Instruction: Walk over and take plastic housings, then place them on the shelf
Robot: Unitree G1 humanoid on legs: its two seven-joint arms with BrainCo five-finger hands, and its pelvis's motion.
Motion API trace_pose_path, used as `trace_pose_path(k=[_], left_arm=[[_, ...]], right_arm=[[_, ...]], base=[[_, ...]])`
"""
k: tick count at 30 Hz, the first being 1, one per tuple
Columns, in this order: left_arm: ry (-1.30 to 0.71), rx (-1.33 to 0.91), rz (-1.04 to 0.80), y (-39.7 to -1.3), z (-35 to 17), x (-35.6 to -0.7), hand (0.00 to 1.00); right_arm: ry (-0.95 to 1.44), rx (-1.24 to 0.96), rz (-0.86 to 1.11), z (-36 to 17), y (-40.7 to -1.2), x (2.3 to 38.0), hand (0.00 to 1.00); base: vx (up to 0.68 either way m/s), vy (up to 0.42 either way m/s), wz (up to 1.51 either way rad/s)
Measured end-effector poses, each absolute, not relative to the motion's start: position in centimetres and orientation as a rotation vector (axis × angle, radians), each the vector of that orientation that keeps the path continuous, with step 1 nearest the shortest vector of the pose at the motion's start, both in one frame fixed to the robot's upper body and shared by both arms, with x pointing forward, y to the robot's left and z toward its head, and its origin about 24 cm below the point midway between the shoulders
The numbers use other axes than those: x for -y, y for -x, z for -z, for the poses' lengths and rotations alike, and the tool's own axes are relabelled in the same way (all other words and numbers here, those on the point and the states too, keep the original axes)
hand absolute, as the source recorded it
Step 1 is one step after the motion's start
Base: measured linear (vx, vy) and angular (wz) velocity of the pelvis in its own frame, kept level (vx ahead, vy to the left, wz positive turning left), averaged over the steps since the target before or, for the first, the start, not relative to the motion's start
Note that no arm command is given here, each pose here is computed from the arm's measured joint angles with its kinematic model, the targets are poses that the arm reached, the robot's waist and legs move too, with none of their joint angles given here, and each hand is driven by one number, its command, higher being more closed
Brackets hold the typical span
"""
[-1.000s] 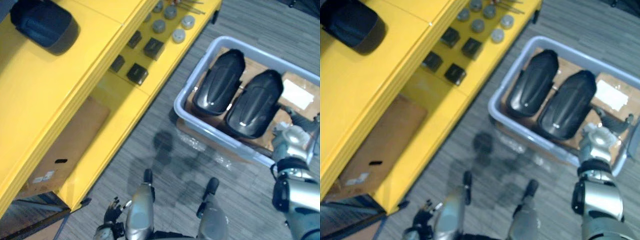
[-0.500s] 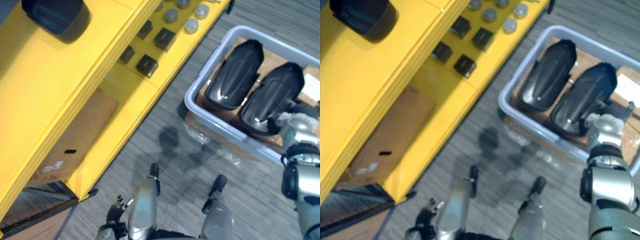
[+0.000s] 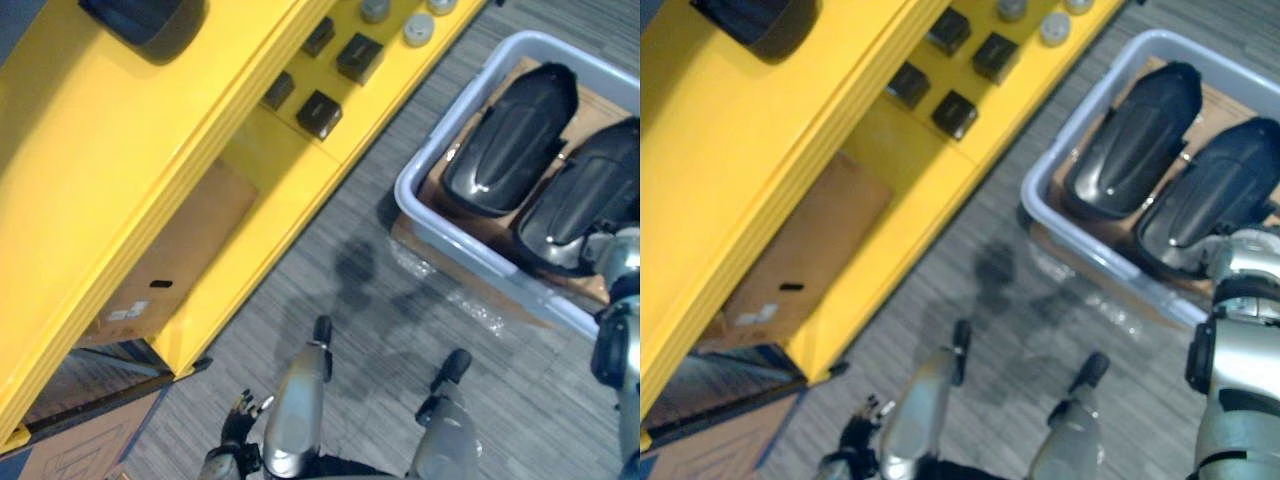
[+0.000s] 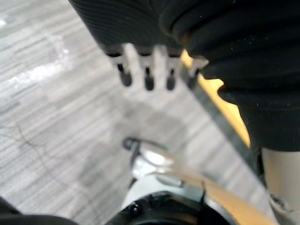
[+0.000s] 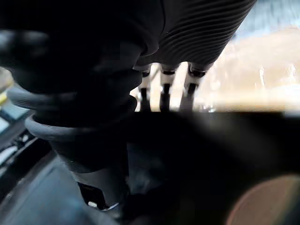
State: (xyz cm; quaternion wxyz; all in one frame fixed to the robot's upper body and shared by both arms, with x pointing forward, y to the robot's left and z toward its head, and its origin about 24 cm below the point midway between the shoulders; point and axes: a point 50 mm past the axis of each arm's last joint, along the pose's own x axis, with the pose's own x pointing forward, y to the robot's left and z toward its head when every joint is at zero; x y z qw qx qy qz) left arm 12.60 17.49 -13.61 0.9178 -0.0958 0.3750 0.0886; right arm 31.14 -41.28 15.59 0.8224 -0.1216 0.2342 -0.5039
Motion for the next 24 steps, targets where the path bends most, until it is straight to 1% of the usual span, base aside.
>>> trace_pose_path(k=[2, 8, 11, 19, 21, 22, 24], left_arm=[[0.196, -0.781, -0.172, -12.5, 13.7, -17.3, 0.00], [0.200, -0.785, -0.171, -12.3, 13.8, -17.2, 0.00], [0.208, -0.767, -0.166, -12.4, 13.5, -17.1, 0.00], [0.203, -0.667, -0.180, -13.4, 11.9, -17.4, 0.00], [0.169, -0.626, -0.191, -14.1, 11.2, -17.6, 0.00], [0.117, -0.608, -0.208, -14.5, 10.8, -17.9, 0.00], [0.066, -0.599, -0.271, -14.7, 10.6, -18.9, 0.00]], right_arm=[[0.331, -0.512, 1.090, -16.1, -30.5, 42.1, 1.00], [0.504, -0.628, 1.086, -15.8, -29.6, 42.7, 1.00], [0.520, -0.638, 1.100, -15.6, -29.0, 43.3, 1.00], [0.610, -0.495, 1.151, -15.3, -28.6, 43.9, 1.00], [0.647, -0.437, 1.165, -15.5, -28.6, 43.9, 1.00], [0.674, -0.399, 1.176, -15.6, -28.6, 43.8, 1.00], [0.700, -0.338, 1.168, -15.5, -29.0, 43.3, 1.00]], base=[[0.01, 0.029, 0.12], [0.00, 0.011, 0.07], [0.00, 0.004, 0.01], [-0.01, 0.014, 0.03], [-0.01, 0.017, 0.02], [-0.01, 0.000, -0.04], [0.01, -0.012, -0.17]])
